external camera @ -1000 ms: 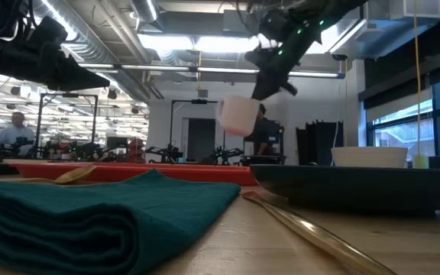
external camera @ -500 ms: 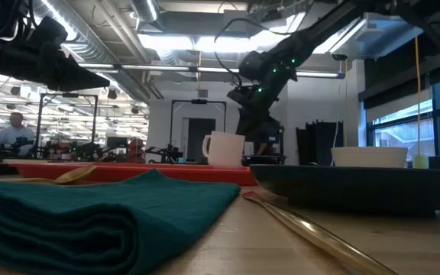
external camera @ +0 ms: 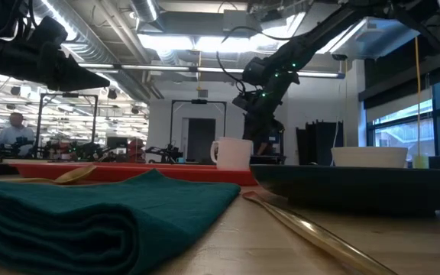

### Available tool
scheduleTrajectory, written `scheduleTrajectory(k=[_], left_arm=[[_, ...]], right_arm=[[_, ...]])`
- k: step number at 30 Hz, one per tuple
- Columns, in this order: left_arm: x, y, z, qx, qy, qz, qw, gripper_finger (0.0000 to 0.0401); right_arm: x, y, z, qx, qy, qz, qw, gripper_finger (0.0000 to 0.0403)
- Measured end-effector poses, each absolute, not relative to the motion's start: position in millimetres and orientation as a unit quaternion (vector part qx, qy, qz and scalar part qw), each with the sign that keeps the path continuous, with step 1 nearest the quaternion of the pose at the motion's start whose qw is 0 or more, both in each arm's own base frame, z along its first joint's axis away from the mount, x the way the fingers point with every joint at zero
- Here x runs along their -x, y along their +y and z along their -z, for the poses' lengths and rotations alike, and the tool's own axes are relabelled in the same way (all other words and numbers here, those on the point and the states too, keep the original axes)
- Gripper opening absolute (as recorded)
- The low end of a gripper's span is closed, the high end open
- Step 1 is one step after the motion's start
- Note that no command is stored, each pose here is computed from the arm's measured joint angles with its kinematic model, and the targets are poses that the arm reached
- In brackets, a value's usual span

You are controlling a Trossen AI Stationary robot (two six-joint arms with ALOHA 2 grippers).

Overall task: Set up tray
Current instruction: Put the white mug on the top right of the red tray, then put the blue plate on the red tray

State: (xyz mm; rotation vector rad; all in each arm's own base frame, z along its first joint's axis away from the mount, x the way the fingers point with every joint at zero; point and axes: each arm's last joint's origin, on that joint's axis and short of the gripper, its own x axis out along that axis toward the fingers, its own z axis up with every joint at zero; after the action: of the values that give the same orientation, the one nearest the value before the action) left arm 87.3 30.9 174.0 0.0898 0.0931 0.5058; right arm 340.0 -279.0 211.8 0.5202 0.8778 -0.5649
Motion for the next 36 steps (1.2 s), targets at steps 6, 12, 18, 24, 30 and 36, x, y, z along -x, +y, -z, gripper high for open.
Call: scheduleTrajectory(k=[6,12,18,24,30,36], left_arm=[[-87.3,30.9,-173.9,-0.044,0.046,-0.250,0.966,0.0004],[-87.3,30.9,-173.9,-0.044,0.046,-0.250,0.966,0.0004],[-87.3,30.9,-173.9,-0.044,0.046,-0.249,0.966,0.0004],[-87.4,30.9,-173.8,-0.044,0.046,-0.249,0.966,0.0004],[-87.4,30.9,-173.8,-0.044,0.046,-0.249,0.966,0.0004],[-87.4,30.9,-173.8,-0.044,0.046,-0.249,0.966,0.0004]], right_arm=[[-340.2,-278.2,-211.7,-0.251,0.414,0.254,0.837,0.0000],[-340.3,-278.2,-211.8,-0.254,0.413,0.254,0.837,0.0002],[-340.3,-278.2,-211.8,-0.249,0.414,0.252,0.838,0.0003],[-340.5,-278.2,-211.8,-0.234,0.418,0.243,0.843,0.0033],[-341.6,-279.2,-212.8,-0.238,0.408,0.247,0.846,0.0074],[-340.2,-278.0,-224.4,-0.239,0.389,0.253,0.853,0.0087]])
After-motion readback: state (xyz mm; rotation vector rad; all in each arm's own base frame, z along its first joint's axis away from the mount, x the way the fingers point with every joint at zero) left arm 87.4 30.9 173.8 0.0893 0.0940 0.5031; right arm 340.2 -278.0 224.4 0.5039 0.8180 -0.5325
